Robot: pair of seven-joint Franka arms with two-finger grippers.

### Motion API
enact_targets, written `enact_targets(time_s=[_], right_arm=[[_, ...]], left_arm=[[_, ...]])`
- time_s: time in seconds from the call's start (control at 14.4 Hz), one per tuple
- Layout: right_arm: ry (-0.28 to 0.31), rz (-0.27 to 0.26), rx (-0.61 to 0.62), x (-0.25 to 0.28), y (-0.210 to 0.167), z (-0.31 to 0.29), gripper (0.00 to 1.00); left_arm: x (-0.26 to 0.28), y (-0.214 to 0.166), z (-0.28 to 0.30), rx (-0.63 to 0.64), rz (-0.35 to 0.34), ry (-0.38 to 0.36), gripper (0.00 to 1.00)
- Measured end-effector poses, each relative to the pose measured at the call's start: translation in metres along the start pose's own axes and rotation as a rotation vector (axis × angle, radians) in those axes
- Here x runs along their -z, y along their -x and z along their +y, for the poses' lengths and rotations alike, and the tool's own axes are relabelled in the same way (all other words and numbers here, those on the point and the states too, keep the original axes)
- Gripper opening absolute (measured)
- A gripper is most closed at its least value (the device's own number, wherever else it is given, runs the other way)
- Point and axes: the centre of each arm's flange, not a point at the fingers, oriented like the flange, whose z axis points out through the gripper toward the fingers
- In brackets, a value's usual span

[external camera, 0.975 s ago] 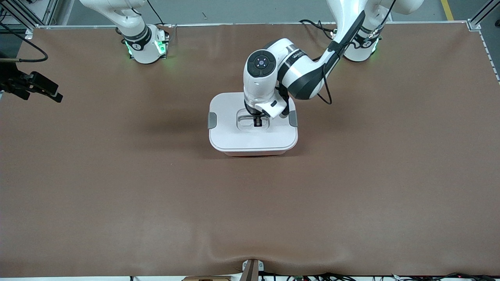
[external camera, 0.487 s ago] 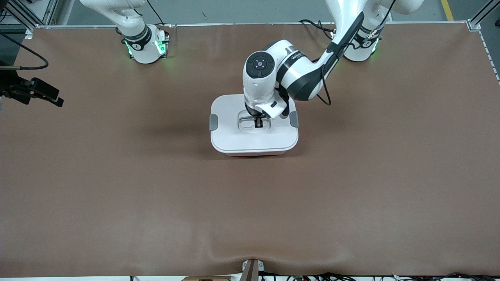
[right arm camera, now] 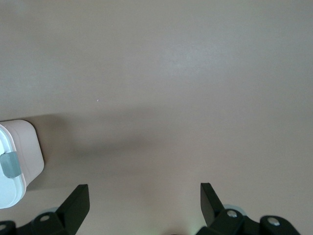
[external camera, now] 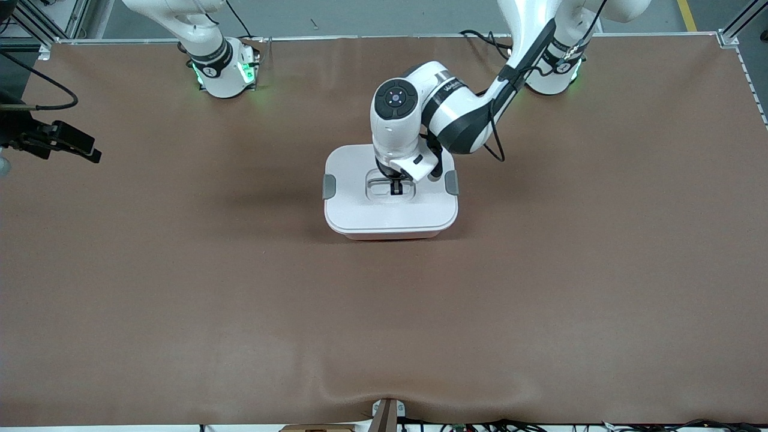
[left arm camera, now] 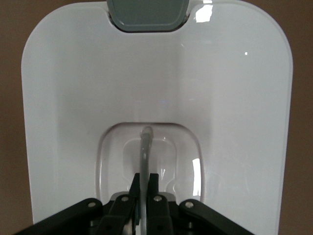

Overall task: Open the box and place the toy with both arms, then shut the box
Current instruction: 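Lower the lid onto the box with the left gripper and press it down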

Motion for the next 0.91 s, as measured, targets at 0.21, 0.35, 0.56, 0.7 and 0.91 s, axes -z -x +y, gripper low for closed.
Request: enact_targets(time_s=[0.21,0.35,0.56,0.7,0.91], right_arm=[[0.001,-0.015,0.0,-0.0045,0.0004,0.0002,1.0],[0.002,-0.018,0.0,-0.006,0.0003,0.0002,1.0],[0.002,-0.021,0.0,-0.0071,0.0003,0.0003,1.0],[0.001,-0.017,0.0,-0.0068,-0.0001,0.0002,1.0],[0.0,-0.002,0.0,-0.0056,-0.0017,0.0001,1.0]], left_arm=[[-0.0047,0.0037,-0.0021,0.017,0.019,0.025,0.07],[-0.0052,0.0058,-0.0045,0.02,0.029,0.038,0.07],[-0.006,0.006,-0.0046,0.028,0.03,0.039,0.07],[-0.0056,0.0061,-0.0044,0.028,0.03,0.04,0.07],[-0.0025,0.0074,-0.0027,0.027,0.022,0.047,0.34]])
